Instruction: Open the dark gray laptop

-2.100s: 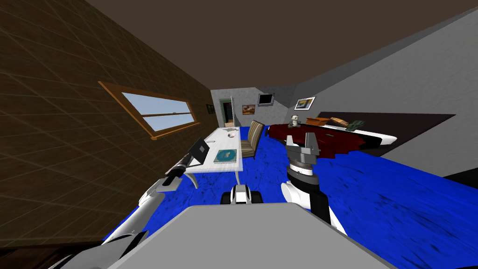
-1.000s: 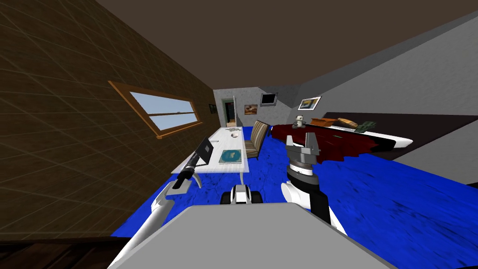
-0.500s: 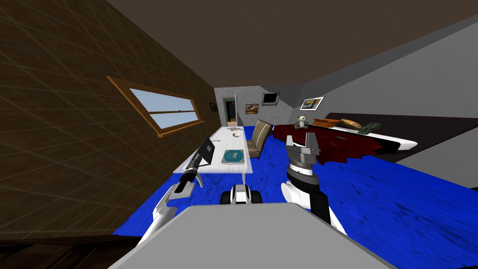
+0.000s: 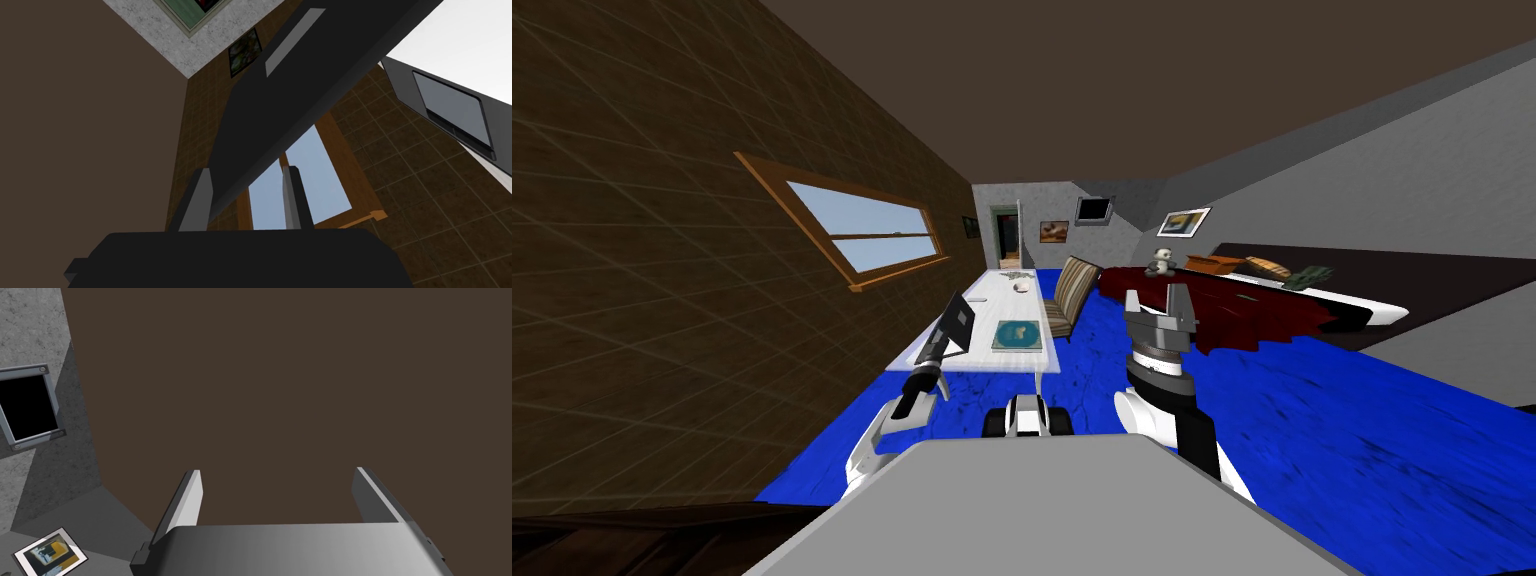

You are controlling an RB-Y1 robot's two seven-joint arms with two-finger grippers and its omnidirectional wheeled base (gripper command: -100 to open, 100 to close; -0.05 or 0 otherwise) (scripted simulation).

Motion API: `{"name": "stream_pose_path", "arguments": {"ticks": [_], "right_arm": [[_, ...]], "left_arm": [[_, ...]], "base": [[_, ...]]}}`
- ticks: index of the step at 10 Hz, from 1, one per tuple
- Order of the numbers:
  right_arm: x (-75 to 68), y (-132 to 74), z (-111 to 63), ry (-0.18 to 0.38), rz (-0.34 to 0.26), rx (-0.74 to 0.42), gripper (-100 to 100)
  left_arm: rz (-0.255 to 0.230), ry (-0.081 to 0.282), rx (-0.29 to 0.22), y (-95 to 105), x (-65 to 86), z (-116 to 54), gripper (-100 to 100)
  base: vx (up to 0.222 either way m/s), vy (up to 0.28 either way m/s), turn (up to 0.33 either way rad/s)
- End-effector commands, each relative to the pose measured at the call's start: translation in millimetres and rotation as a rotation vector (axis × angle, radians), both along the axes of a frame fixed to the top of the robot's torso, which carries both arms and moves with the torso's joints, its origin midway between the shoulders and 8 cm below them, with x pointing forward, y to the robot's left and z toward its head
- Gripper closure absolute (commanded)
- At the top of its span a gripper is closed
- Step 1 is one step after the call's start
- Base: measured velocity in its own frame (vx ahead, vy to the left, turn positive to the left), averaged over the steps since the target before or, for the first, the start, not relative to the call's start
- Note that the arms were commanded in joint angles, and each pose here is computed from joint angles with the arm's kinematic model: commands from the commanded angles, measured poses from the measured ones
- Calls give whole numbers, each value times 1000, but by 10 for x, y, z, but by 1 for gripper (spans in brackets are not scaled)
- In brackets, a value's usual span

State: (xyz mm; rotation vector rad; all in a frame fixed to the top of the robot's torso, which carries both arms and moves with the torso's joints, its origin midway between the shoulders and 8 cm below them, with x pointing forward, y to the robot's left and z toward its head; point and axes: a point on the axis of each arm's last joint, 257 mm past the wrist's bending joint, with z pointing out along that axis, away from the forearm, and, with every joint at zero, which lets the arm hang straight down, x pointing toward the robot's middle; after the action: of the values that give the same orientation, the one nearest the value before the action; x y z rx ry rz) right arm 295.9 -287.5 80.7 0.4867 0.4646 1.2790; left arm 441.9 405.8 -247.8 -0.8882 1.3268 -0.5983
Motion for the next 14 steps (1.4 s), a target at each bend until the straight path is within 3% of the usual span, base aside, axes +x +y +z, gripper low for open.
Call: {"name": "stream_pose_path", "arguments": {"ticks": [1,3,4,5,7,8,13,14], "right_arm": [[0,0,0,0,0,0,0],[0,0,0,0,0,0,0],[0,0,0,0,0,0,0],[0,0,0,0,0,0,0],[0,0,0,0,0,0,0],[0,0,0,0,0,0,0],[0,0,0,0,0,0,0],[0,0,0,0,0,0,0]], "left_arm": [[30,34,-11,-144,-166,-69,100],[23,-17,-10,-205,-128,180,100],[62,51,0,-212,-296,-25,100],[70,28,-19,-256,-299,67,100],[62,-27,-4,-285,-267,360,100],[65,-5,-8,-285,-269,251,100],[44,-88,-282,-530,-57,294,100],[41,-98,-316,-562,-31,298,100]], "base": [[28,96,4],[6,32,-4],[31,82,19],[27,98,2],[1,33,18],[1,8,2],[-5,124,21],[0,149,13]]}}
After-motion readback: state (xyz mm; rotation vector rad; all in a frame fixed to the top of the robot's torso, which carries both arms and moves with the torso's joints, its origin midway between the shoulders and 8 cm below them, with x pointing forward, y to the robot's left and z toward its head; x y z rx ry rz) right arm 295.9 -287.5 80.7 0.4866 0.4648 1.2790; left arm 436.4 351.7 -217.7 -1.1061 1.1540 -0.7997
